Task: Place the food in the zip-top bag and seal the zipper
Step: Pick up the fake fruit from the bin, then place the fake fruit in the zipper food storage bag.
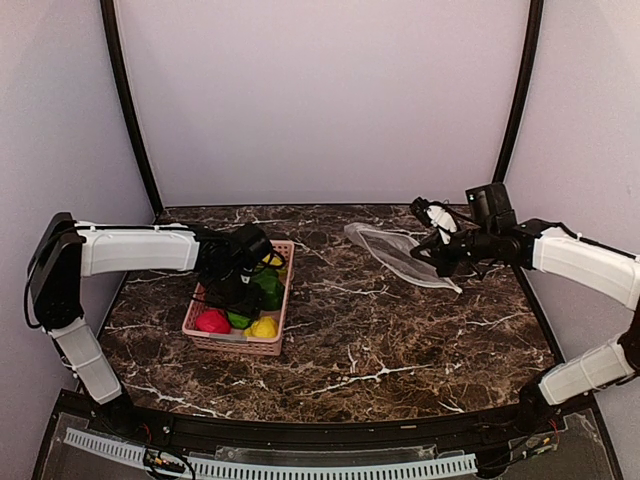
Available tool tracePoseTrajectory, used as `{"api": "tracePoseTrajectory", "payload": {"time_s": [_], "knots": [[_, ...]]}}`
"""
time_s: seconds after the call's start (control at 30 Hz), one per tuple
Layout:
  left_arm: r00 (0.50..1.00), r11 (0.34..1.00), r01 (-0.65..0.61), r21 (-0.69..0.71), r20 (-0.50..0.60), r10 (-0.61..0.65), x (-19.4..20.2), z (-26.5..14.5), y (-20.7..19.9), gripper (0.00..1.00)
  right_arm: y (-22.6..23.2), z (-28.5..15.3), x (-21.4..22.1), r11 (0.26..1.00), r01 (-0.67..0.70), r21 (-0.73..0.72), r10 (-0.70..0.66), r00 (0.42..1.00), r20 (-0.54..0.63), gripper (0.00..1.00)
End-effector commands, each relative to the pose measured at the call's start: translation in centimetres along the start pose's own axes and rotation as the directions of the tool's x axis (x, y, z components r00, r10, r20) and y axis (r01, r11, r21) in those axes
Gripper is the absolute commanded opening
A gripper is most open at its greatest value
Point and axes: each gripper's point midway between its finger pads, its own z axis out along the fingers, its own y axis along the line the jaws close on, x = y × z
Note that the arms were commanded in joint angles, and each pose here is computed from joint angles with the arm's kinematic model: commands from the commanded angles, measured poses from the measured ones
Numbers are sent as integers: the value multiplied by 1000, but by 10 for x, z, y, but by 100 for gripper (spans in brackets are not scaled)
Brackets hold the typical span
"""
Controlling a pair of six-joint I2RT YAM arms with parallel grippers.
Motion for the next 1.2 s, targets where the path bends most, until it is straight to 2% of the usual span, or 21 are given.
{"api": "tracePoseTrajectory", "payload": {"time_s": [0.0,0.17,0.4,0.63,0.87,1.0,1.03,1.17], "knots": [[999,999,-9,31,40,8,-10,-33,1,55,-8,4,-9,1000,-20,7,20,999,-24,0],[993,996,11,88,118,-21,-27,-74,0,52,-12,5,-22,999,-36,-11,35,998,-53,0],[945,962,-43,269,322,-48,-63,-129,-23,49,-26,12,-38,1000,-26,13,27,995,-95,0],[839,858,-171,484,529,-131,-106,-186,-75,44,-63,21,-70,993,1,120,13,993,-114,0],[783,753,-296,588,600,-161,-115,-216,-124,41,-113,12,-102,947,39,319,-6,995,-104,0],[755,695,-323,643,617,-220,-120,-226,-143,41,-98,28,-97,970,2,244,23,995,-99,0],[766,680,-317,661,601,-226,-118,-223,-148,40,-90,36,-91,978,-3,209,27,993,-111,0],[756,630,-316,709,590,-285,-121,-225,-159,40,-53,54,-77,997,-78,19,79,989,-125,0]]}}
